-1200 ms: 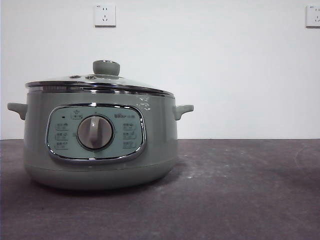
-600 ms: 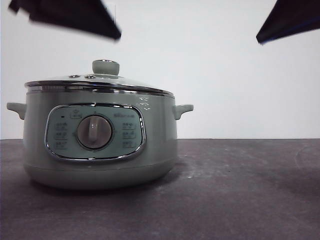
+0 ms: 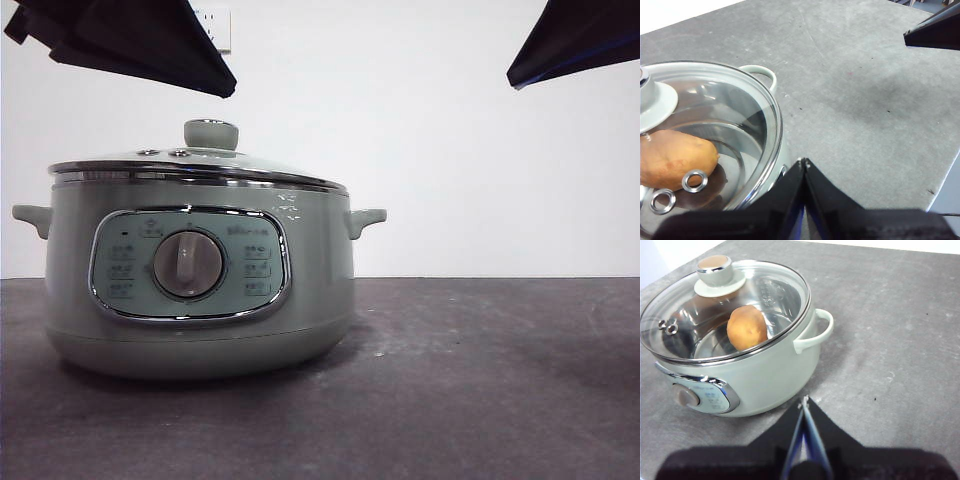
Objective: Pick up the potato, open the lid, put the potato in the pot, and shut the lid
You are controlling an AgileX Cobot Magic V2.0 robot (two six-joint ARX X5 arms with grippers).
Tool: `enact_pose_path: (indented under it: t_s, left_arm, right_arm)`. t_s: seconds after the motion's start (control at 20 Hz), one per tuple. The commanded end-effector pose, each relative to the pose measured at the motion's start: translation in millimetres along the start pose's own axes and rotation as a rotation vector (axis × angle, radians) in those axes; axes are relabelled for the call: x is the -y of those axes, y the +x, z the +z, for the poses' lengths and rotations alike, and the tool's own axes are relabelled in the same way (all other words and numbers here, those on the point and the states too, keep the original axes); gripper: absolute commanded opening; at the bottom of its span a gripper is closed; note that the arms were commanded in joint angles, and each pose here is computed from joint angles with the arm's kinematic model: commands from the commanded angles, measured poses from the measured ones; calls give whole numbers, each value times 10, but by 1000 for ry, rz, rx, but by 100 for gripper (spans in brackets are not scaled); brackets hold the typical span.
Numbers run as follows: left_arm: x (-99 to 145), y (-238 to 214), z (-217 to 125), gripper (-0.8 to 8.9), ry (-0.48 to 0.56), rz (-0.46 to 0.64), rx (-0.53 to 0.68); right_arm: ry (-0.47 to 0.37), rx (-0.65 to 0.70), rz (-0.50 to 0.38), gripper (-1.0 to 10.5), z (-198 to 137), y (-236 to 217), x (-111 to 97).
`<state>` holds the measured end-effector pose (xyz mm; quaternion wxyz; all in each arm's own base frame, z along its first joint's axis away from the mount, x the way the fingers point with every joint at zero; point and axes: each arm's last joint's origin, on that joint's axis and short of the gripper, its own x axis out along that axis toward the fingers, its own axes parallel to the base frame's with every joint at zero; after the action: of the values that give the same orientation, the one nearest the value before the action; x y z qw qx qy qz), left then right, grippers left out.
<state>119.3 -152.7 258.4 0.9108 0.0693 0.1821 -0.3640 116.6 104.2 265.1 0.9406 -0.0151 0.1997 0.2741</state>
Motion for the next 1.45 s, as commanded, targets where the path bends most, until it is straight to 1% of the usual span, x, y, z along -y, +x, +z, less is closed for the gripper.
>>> enact_pose_path:
  t_s: [0.05,0.1,0.15,0.3,0.5,0.55,0.65,0.75,0.95,1.15,1.25,1.45]
  left_arm:
    - [-7,-18,-33,-4,30,4,-33]
    - [-32,-79,-50,-4,54,18,-52]
    - [-81,-147,-49,-4,67,55,-52]
    - [-250,-366,24,-4,74,134,36]
    - [-592,-701,74,-4,-34,355,167]
    - [-661,-783,71,-4,-63,396,195]
    - [-759,-917,10,-4,-88,445,236]
    - [-818,-986,-152,-4,-108,499,254]
    - [-871,-923,-655,-4,-139,584,283]
    - [-897,-779,-1110,-4,-181,625,316]
    - [-905,-727,-1251,-4,-205,630,313]
    - [-909,-677,-1381,-4,-216,633,292]
  right_arm:
    - [12,5,-2,1,-5,4,0]
    - [12,5,-2,1,-5,4,1]
    - [12,5,-2,1,-5,3,1]
    - [12,5,-1,1,-5,3,0]
    - [12,5,-2,1,-5,3,1]
    - [12,5,-2,1,-5,3,1]
    - [12,5,-2,1,-5,3,1]
    - [12,5,-2,1,-5,3,1]
    - [12,5,-2,1,-5,3,1]
    - [12,5,-2,1,-5,3,1]
    - [12,5,-2,1,-5,3,1]
    - [12,5,-2,1,-5,3,1]
